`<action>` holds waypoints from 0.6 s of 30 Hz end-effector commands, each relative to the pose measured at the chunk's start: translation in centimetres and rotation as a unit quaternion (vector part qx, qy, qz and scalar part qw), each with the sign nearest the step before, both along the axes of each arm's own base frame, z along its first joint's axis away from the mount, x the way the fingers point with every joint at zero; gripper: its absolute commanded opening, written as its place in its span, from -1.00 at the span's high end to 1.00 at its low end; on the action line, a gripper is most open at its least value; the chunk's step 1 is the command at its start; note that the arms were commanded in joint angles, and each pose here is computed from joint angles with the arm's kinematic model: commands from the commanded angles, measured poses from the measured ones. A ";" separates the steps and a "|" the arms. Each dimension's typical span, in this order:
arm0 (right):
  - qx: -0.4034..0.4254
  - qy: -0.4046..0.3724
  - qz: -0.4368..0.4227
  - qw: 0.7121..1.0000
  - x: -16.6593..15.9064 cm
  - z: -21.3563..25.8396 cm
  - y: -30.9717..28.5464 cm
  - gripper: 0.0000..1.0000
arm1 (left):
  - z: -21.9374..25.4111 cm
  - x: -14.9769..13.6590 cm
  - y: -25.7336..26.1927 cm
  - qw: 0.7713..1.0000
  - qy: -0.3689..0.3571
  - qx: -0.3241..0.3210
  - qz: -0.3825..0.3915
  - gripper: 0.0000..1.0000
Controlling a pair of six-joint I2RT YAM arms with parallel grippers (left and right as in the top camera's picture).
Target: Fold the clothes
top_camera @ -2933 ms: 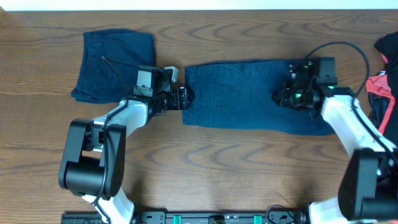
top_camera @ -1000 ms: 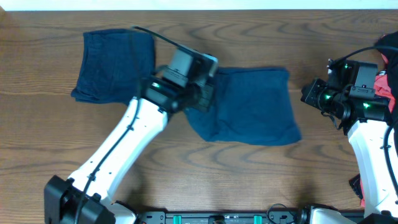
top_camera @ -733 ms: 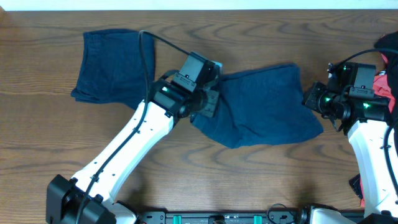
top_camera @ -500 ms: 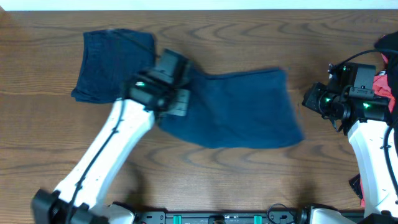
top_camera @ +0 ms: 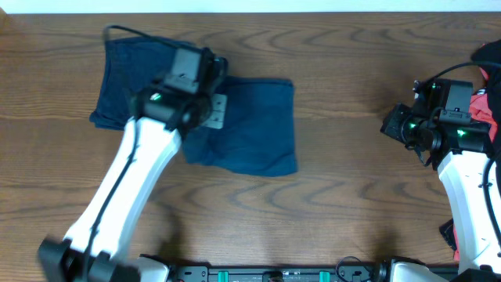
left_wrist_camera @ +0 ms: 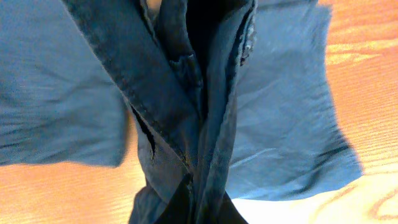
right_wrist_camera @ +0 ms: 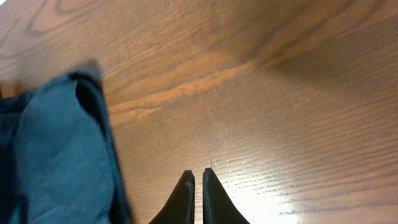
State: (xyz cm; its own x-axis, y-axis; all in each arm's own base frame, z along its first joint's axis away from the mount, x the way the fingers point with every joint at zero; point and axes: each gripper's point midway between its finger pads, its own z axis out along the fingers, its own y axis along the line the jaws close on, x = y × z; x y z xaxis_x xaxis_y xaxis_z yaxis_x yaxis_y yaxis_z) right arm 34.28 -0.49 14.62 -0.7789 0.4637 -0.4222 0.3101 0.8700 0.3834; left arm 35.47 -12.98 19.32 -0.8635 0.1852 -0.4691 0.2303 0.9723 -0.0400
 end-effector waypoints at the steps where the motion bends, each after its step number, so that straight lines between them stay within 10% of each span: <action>1: -0.002 0.002 -0.006 1.000 0.0 0.0 -0.3 0.90 | -3.3 0.5 -2.4 0.998 0.044 -0.031 0.021 0.88; 18: -0.001 0.006 -0.006 1.000 -0.2 -0.1 -0.3 0.91 | -7.9 0.5 -12.4 0.985 0.092 -0.131 0.068 0.88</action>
State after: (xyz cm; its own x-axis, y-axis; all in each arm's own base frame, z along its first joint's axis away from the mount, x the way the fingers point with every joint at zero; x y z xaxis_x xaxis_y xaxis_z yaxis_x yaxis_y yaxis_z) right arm 34.09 -0.46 14.50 -0.7829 0.4643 -0.4142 0.3137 0.8695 0.3816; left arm 36.81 -24.21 11.18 -0.9382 -0.0123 -0.3460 0.0897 0.9566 -0.2772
